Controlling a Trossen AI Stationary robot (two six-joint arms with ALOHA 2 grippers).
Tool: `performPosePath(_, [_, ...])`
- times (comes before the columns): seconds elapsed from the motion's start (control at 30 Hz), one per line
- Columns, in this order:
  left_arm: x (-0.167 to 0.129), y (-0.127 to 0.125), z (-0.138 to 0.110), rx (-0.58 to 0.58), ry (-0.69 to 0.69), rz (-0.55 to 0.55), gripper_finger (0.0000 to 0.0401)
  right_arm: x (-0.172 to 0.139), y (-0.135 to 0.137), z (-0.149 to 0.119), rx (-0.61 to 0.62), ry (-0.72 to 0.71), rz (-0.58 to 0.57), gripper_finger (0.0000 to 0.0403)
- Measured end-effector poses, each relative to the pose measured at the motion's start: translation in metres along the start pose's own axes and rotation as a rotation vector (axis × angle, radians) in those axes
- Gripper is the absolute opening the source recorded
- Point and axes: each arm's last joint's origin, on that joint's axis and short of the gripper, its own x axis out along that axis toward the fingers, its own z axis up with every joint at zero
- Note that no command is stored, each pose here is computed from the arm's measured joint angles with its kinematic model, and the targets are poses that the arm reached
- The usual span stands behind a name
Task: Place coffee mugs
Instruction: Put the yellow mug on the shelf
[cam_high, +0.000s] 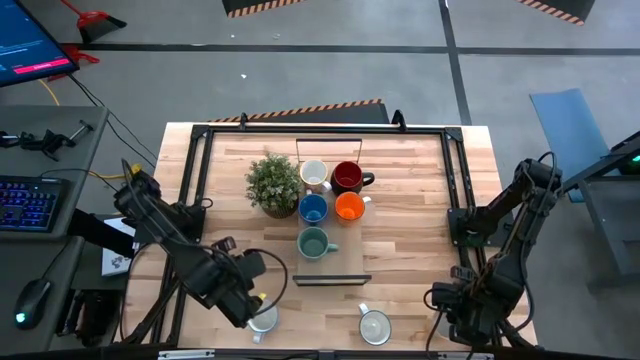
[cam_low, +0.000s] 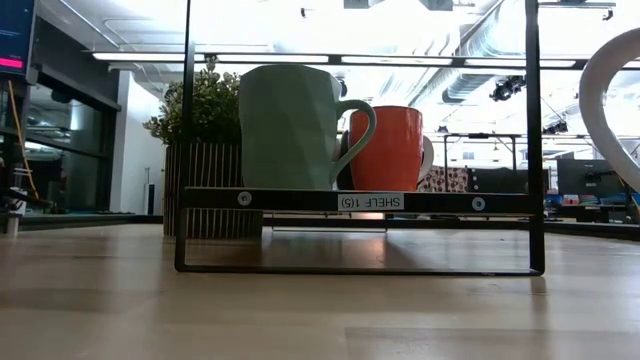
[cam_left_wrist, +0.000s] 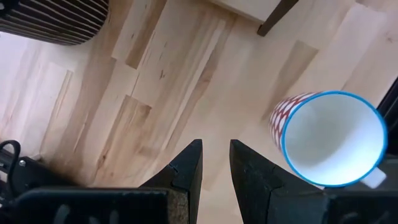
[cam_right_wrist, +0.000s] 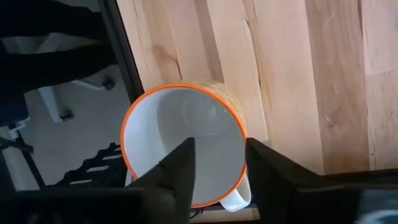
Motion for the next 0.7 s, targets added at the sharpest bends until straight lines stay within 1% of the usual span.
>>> performPosePath(0.13, [-0.002, 0.001, 0.0, -0.01, -0.003, -0.005, 0.0071, 0.0, 0.0, 0.001, -0.006, -0.03, -0.011, 0.0157])
performPosePath(0.23, [-0.002, 0.001, 0.0, -0.006, -0.005, -0.005, 0.0071, 0.002, -0.001, 0.001, -0.009, -0.043, -0.029, 0.0168])
performPosePath(0.47, [-0.002, 0.002, 0.001, -0.011, -0.033, 0.005, 0.0071, 0.02, 0.002, 0.001, -0.043, 0.007, -0.103, 0.017])
performPosePath(0.7, [-0.002, 0.001, 0.001, -0.012, -0.034, 0.004, 0.0071, 0.041, 0.006, 0.004, -0.04, 0.031, -0.174, 0.017])
